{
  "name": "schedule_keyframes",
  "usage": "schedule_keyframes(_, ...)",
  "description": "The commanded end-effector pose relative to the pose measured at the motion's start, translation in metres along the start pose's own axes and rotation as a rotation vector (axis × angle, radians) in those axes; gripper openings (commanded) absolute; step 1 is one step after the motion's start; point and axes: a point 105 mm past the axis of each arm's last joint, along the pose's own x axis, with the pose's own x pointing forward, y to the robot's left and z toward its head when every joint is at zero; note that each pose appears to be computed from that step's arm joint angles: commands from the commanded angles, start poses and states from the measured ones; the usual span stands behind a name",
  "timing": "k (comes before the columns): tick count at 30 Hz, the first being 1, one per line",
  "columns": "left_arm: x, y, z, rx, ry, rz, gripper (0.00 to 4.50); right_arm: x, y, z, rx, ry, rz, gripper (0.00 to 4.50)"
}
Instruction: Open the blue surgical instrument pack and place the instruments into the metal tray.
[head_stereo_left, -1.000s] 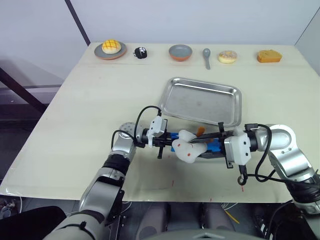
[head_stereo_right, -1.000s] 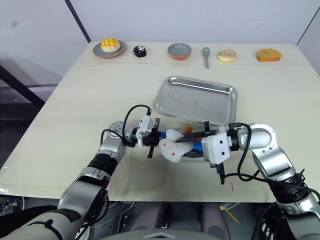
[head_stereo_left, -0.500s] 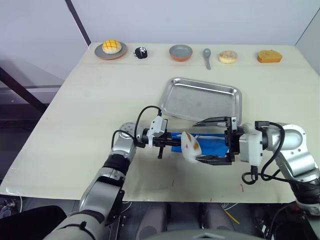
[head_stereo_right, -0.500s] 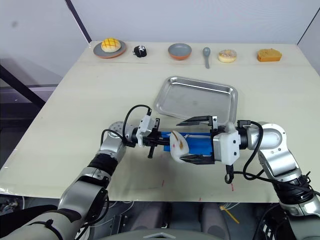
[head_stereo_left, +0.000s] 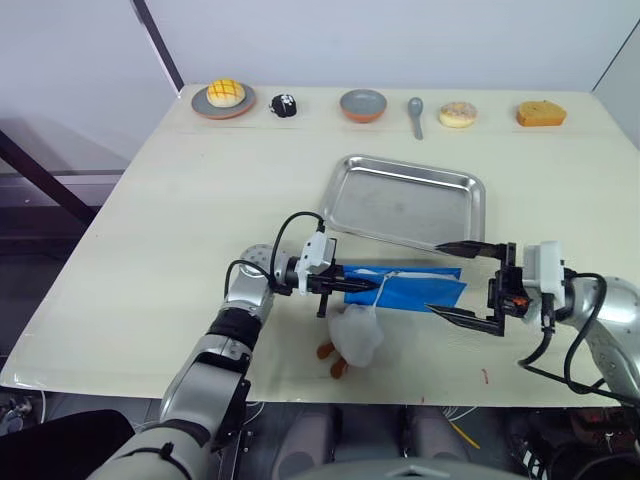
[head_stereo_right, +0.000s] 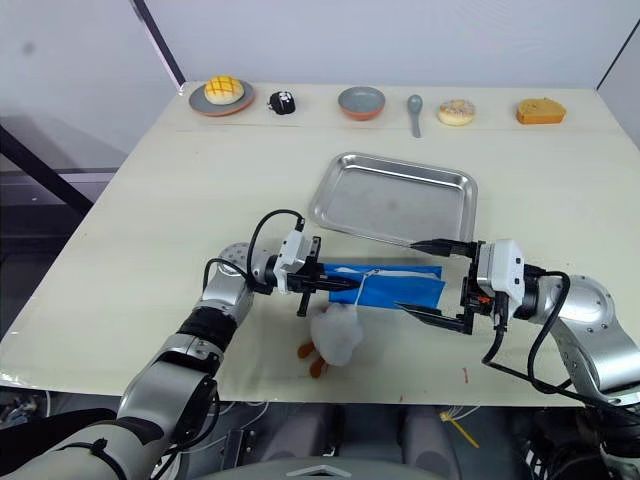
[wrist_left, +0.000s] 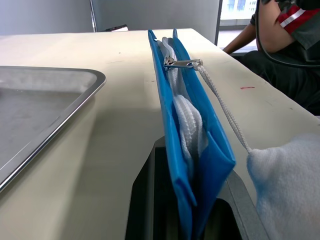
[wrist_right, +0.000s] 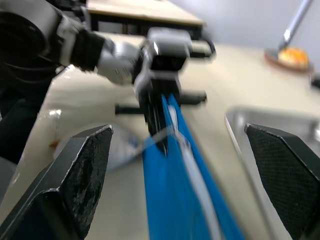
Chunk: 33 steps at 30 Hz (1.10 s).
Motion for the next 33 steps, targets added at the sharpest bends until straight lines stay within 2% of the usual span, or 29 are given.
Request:
schedule_keyframes(1, 0.008, -0.01, -0.015, -0.046, 0.052, -0.045, 0.0, -0.006, -0.01, -0.004, 0.048, 0.005, -0.045, 4.44)
schedule_keyframes(10, 0.008, -0.011, -0.012, -0.041, 0.044, -0.058, 0.0, -0.008, -0.018, -0.04, 0.193, 0.065, -0.09, 4.44)
schedule_keyframes(20, 0.009, -0.012, -0.012, -0.04, 0.045, -0.063, 0.0, -0.001, -0.01, -0.063, 0.192, 0.115, -0.055, 4.44)
schedule_keyframes(23, 0.009, -0.012, -0.011, -0.039, 0.043, -0.064, 0.0, 0.003, -0.009, -0.064, 0.202, 0.096, -0.054, 3.64)
schedule_keyframes(24, 0.01, -0.011, -0.011, -0.039, 0.042, -0.064, 0.0, 0.003, -0.009, -0.063, 0.203, 0.091, -0.053, 3.25)
schedule_keyframes(26, 0.01, -0.01, -0.01, -0.049, 0.035, -0.056, 0.0, 0.003, -0.008, -0.064, 0.205, 0.096, -0.046, 2.21)
schedule_keyframes(27, 0.01, -0.009, -0.009, -0.064, 0.022, -0.048, 0.0, 0.003, -0.008, -0.065, 0.206, 0.097, -0.044, 1.52)
schedule_keyframes(28, 0.01, -0.008, -0.007, -0.078, 0.009, -0.046, 0.0, 0.003, -0.008, -0.065, 0.206, 0.098, -0.043, 1.25)
schedule_keyframes(30, 0.011, -0.008, -0.005, -0.095, -0.006, -0.047, 0.0, 0.003, -0.008, -0.065, 0.204, 0.099, -0.043, 0.22)
schedule_keyframes(31, 0.01, -0.007, -0.004, -0.096, -0.01, -0.042, 0.0, 0.003, -0.008, -0.065, 0.205, 0.095, -0.044, 0.06)
schedule_keyframes(33, 0.009, -0.006, -0.002, -0.102, -0.015, -0.033, 0.0, 0.003, -0.009, -0.065, 0.204, 0.092, -0.045, 0.06)
